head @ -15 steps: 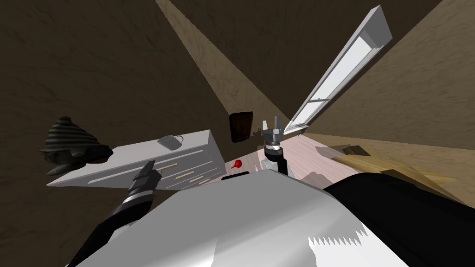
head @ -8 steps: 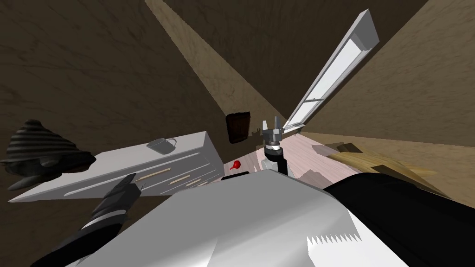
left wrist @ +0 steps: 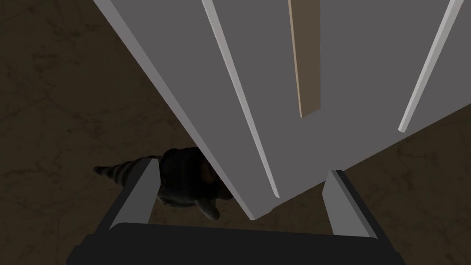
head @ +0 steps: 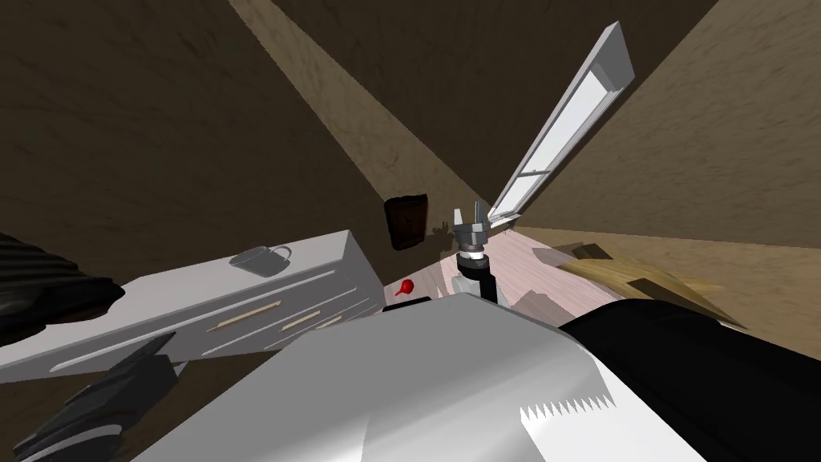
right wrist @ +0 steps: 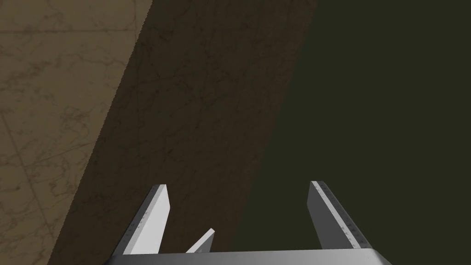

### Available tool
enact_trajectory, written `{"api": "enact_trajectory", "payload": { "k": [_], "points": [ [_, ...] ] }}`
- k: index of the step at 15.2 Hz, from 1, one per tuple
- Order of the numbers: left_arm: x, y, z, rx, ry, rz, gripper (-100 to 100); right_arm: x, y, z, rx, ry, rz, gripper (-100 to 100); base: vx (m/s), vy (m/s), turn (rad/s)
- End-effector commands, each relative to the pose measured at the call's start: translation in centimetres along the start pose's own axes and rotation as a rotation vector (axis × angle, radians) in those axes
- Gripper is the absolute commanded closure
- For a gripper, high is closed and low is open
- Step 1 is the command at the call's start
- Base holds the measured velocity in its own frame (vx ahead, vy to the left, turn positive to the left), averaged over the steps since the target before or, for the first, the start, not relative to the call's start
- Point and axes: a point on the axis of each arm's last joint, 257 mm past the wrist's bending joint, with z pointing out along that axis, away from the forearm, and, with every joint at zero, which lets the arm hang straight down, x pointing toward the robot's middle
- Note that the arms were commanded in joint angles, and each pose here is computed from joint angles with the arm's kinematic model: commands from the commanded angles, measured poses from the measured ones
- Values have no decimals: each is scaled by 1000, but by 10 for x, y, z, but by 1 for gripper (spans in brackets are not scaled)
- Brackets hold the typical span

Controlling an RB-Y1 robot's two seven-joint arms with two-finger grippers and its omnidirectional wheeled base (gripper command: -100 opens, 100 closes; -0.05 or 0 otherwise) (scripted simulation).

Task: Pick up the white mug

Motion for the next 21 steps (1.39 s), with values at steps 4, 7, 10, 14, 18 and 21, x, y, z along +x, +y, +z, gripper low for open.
{"api": "enact_trajectory", "payload": {
  "k": [4,7,10,14,18,21],
  "points": [
    [-53,26,-17,-143,-37,33,-100,0,0,0,0,0,0,0,37,-33,-76],
    [-58,26,-20,-151,-40,-5,-100,0,0,0,0,0,0,0,31,-25,-37],
    [-83,32,-30,-215,-55,-4,-100,0,0,0,0,0,0,0,35,-23,-73],
    [-126,36,-49,-321,-78,30,-100,0,0,0,0,0,0,0,43,-26,-75],
    [-146,34,-59,-380,-85,20,-100,0,0,0,0,0,0,0,31,-17,-51],
    [-162,29,-68,-431,-89,24,-100,0,0,0,0,0,0,0,39,-19,-75]
  ]
}}
